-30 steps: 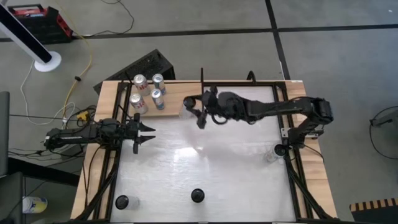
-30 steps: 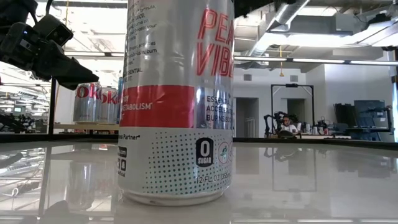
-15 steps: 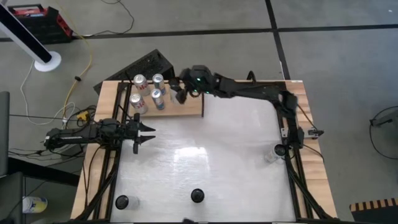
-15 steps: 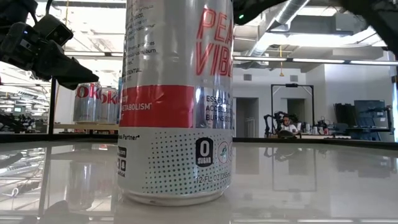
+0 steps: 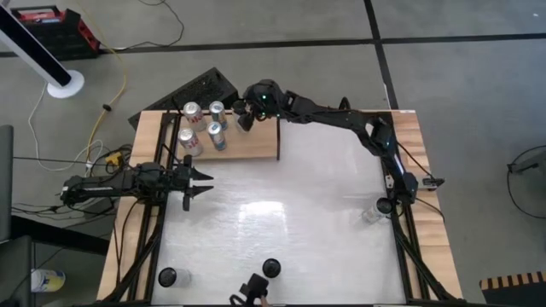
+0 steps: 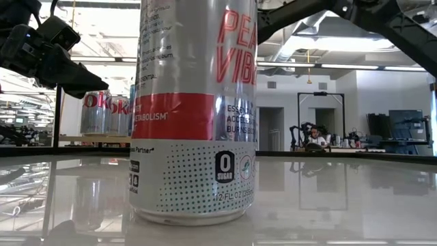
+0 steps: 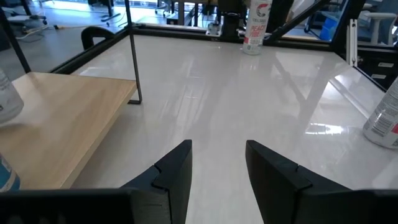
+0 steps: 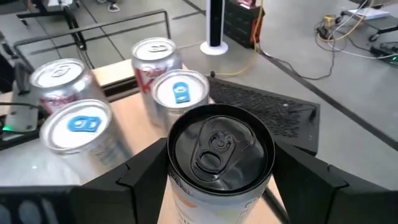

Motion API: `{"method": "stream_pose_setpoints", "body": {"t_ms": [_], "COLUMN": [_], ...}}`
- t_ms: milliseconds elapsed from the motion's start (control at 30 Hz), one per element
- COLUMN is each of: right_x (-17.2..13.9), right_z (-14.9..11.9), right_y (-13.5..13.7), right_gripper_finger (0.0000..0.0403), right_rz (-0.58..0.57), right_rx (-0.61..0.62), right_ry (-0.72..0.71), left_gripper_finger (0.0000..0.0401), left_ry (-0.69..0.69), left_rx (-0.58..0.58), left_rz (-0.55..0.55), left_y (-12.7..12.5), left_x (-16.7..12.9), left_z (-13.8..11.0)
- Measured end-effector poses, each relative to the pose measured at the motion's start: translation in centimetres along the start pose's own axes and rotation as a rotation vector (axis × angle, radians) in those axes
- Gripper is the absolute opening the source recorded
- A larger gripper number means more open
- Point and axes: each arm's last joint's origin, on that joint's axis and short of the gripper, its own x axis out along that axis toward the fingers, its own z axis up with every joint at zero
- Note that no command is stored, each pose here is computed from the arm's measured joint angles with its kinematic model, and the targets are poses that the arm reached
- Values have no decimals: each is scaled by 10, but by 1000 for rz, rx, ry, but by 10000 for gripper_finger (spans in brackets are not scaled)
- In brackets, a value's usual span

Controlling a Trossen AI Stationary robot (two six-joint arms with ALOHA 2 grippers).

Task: Place canned beverage on shelf
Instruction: Put the top white and yellow soda can on the shelf

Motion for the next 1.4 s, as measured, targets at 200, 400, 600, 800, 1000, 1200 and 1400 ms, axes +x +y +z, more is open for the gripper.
{"method": "stream_pose_setpoints", "body": {"t_ms": [200, 400, 600, 800, 1000, 1200, 1400], "right_x": [1, 14, 14, 13, 13, 13, 13], "right_z": [-1, -12, -12, -12, -13, -13, -14], "right_y": [-7, -9, -10, -14, -14, -14, -14], "right_gripper_finger": [276, 276, 276, 276, 276, 291, 315], "right_rz": [-14, -27, -44, -46, -45, -45, -44], "right_rx": [-3, -10, -29, -33, -48, -49, -57], "right_ry": [1, 9, 8, 17, 28, 32, 36], "left_gripper_finger": [135, 135, 135, 135, 135, 135, 135], "left_ry": [0, 0, 1, 0, 0, 1, 1], "left_rx": [0, 0, 0, 0, 0, 0, 0], "left_rz": [0, 1, 1, 1, 1, 1, 1], "left_y": [0, 0, 0, 0, 0, 0, 0], "left_x": [0, 0, 0, 0, 0, 0, 0], "left_z": [0, 0, 0, 0, 0, 0, 0]}}
